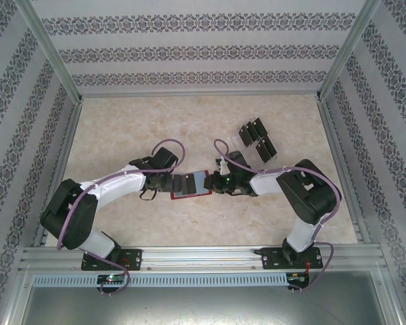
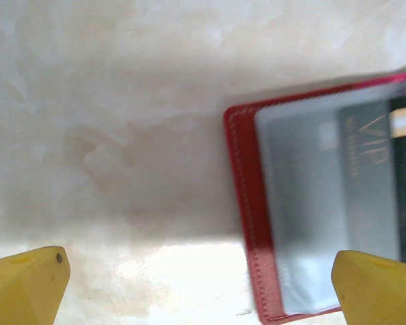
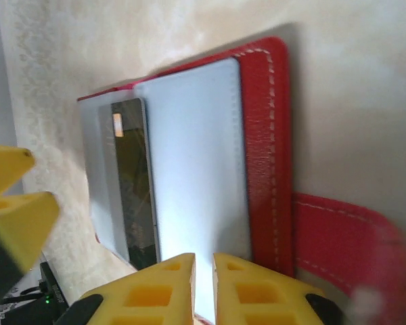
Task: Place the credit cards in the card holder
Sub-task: Insert the credit card into the card slot.
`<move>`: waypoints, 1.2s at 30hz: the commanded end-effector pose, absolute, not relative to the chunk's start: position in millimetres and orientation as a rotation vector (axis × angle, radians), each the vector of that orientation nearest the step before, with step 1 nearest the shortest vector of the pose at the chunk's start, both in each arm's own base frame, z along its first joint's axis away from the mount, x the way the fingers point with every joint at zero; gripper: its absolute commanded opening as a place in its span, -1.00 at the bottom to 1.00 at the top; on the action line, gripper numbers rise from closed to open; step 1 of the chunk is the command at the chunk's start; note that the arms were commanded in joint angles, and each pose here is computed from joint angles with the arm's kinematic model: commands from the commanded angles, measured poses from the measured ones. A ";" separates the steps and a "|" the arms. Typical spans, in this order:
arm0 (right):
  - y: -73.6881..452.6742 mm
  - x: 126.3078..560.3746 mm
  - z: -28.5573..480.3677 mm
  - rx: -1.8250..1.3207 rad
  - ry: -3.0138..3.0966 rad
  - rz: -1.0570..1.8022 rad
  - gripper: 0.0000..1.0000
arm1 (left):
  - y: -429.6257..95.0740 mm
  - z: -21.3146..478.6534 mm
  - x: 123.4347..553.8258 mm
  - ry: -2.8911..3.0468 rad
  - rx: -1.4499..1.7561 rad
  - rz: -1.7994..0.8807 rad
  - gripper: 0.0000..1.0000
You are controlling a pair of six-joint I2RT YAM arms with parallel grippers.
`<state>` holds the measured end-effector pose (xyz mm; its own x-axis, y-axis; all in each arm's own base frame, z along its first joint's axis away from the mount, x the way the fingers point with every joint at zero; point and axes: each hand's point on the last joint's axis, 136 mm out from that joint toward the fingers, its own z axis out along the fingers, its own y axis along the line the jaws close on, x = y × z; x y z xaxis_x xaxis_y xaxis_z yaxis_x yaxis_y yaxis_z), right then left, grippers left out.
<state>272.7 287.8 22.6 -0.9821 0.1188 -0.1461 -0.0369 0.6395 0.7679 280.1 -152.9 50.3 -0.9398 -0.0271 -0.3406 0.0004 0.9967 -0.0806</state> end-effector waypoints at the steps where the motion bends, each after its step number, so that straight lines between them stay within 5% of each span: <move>1: 283.6 272.3 9.3 0.078 2.704 1.211 -0.72 | -166.4 68.7 283.3 2.776 0.035 -0.169 1.00; 20: 275.2 267.4 -1.0 0.118 2.728 1.165 -0.80 | -232.9 49.0 321.0 2.787 0.137 -0.184 1.00; 36: 269.4 267.7 -9.2 0.152 2.757 1.114 -0.85 | -217.6 22.6 307.5 2.852 0.146 -0.057 1.00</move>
